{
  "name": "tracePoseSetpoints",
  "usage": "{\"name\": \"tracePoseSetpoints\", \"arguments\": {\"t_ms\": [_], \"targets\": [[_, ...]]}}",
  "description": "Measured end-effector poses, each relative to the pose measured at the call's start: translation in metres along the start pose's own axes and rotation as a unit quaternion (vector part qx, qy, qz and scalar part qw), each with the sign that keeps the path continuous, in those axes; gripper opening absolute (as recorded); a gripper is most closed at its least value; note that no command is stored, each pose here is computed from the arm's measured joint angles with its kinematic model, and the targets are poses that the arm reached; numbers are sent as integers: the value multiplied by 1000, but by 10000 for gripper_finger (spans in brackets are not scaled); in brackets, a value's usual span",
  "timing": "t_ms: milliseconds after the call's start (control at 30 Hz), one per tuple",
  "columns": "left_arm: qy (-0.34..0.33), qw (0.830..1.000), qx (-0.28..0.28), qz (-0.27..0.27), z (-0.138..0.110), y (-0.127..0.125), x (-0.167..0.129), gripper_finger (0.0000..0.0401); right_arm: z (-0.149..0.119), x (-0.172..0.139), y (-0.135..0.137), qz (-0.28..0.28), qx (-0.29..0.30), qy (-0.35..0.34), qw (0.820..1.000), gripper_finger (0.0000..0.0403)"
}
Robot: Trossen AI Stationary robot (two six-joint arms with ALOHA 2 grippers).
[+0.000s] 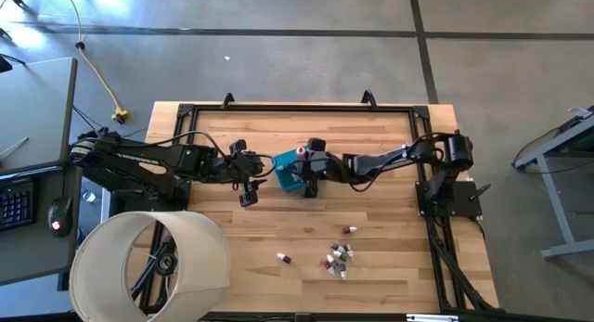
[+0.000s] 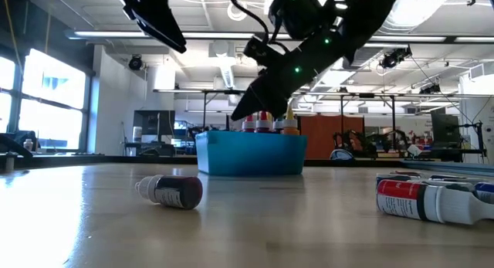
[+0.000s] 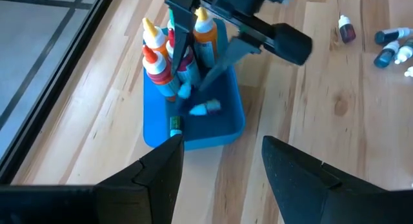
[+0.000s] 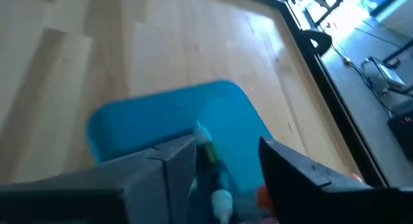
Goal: Pick & Place food coloring
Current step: Put the small purple food coloring bottle into the bin
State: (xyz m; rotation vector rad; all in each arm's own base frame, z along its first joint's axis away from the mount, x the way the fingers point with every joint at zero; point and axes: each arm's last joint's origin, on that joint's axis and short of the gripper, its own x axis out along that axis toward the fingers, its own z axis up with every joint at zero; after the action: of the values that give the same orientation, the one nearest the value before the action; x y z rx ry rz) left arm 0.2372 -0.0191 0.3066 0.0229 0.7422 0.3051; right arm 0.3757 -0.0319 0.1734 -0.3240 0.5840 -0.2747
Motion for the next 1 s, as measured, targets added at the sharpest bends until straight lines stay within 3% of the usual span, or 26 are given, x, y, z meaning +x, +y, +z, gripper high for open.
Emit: {"name": "tracePoseSetpoints", "arguments": {"t_ms": [133,333,500,600,700,833,900,1000], "targets": [[2,999,-48,0,0,0,0,204,8,-3,8,9,-1,-31,999,188],[18,995,-102,-15,0,-6,12,204,28,-22,23,7,-52,-77,996,193],[24,996,-76,-48,3,-17,33,204,46,-53,33,-34,-62,-83,994,193],[36,998,-26,-38,1,-23,49,204,56,-76,38,-46,-59,-95,993,192],[57,997,-17,-46,-4,-29,66,204,63,-94,42,-46,-46,-106,992,192],[55,986,-12,-159,-1,-44,82,204,67,-113,48,-45,-31,-109,993,192],[26,967,21,-251,4,-60,88,204,68,-120,51,-36,-33,-106,993,192],[-5,939,96,-330,3,-79,88,204,68,-124,56,-28,-39,-107,993,193]]}}
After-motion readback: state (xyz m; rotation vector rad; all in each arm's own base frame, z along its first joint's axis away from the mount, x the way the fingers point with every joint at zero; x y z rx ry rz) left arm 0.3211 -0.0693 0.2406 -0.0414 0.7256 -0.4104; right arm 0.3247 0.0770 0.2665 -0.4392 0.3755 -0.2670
